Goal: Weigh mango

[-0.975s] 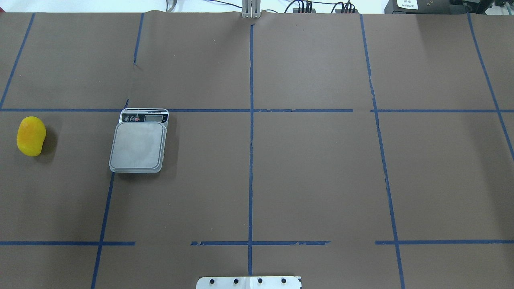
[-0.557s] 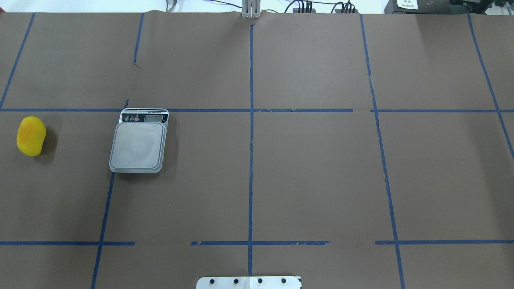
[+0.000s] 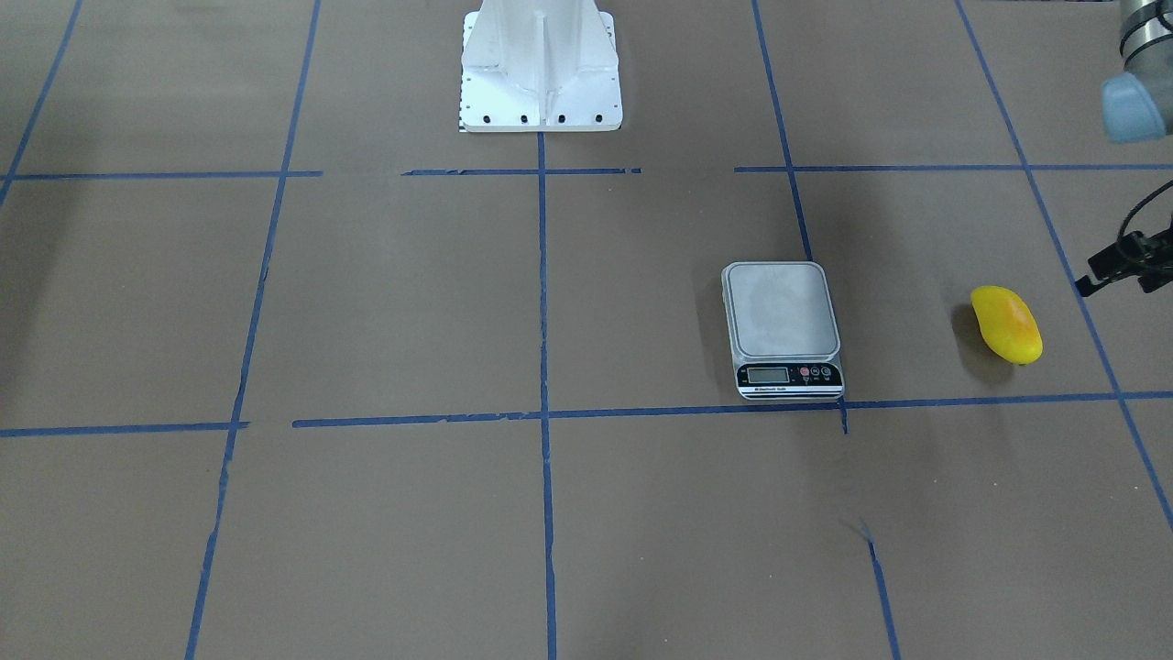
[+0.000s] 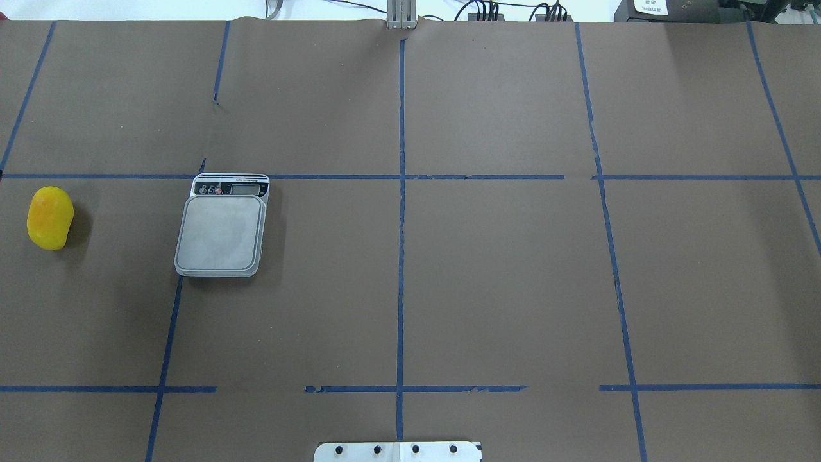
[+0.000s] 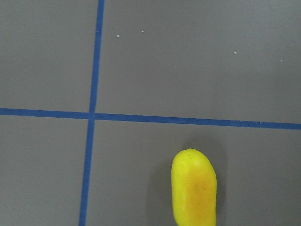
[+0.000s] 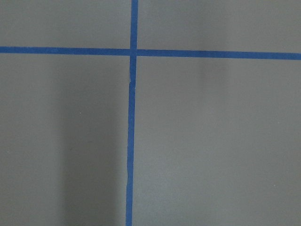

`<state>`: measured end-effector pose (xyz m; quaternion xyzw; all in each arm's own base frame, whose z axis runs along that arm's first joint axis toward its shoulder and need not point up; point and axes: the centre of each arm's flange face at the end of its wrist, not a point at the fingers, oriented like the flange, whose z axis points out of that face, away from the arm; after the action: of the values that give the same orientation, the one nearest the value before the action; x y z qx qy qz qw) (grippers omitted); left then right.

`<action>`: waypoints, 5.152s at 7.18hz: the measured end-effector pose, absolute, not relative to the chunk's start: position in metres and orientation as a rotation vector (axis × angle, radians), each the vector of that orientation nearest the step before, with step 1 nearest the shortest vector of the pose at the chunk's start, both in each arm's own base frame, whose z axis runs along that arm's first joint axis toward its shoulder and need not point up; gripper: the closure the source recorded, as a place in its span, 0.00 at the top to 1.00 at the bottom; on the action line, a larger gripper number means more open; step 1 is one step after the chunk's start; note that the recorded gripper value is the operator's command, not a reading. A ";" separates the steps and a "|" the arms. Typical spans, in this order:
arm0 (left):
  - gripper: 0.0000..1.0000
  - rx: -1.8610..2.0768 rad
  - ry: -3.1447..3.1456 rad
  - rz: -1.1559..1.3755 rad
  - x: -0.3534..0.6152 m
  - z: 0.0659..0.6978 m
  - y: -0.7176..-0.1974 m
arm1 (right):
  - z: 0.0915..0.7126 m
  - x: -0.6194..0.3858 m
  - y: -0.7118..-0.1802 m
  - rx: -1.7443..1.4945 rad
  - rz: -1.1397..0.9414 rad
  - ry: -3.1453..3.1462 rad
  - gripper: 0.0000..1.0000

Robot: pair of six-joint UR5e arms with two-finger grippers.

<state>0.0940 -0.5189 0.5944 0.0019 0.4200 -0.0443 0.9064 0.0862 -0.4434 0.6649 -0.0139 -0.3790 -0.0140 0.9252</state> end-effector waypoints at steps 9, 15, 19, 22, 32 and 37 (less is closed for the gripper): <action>0.33 -0.069 0.795 -0.029 0.205 0.627 -0.526 | 0.665 0.086 -0.443 -0.029 -0.029 -0.778 1.00; 0.00 -0.014 0.871 -0.125 0.210 0.504 -0.535 | 0.665 0.086 -0.443 -0.029 -0.028 -0.778 1.00; 0.00 -0.107 0.901 -0.211 0.326 0.417 -0.530 | 0.665 0.086 -0.443 -0.029 -0.029 -0.778 1.00; 0.00 -0.090 0.885 -0.210 0.357 0.404 -0.533 | 0.665 0.086 -0.443 -0.029 -0.029 -0.778 1.00; 1.00 -0.042 0.878 -0.225 0.313 0.369 -0.547 | 0.666 0.086 -0.443 -0.030 -0.028 -0.778 1.00; 1.00 0.089 0.813 -0.059 0.107 0.464 -0.554 | 0.665 0.086 -0.443 -0.029 -0.028 -0.778 1.00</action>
<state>0.1069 -0.5541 0.4637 0.0434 0.3954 -0.0286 0.9171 0.0862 -0.4430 0.6653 -0.0143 -0.3791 -0.0138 0.9252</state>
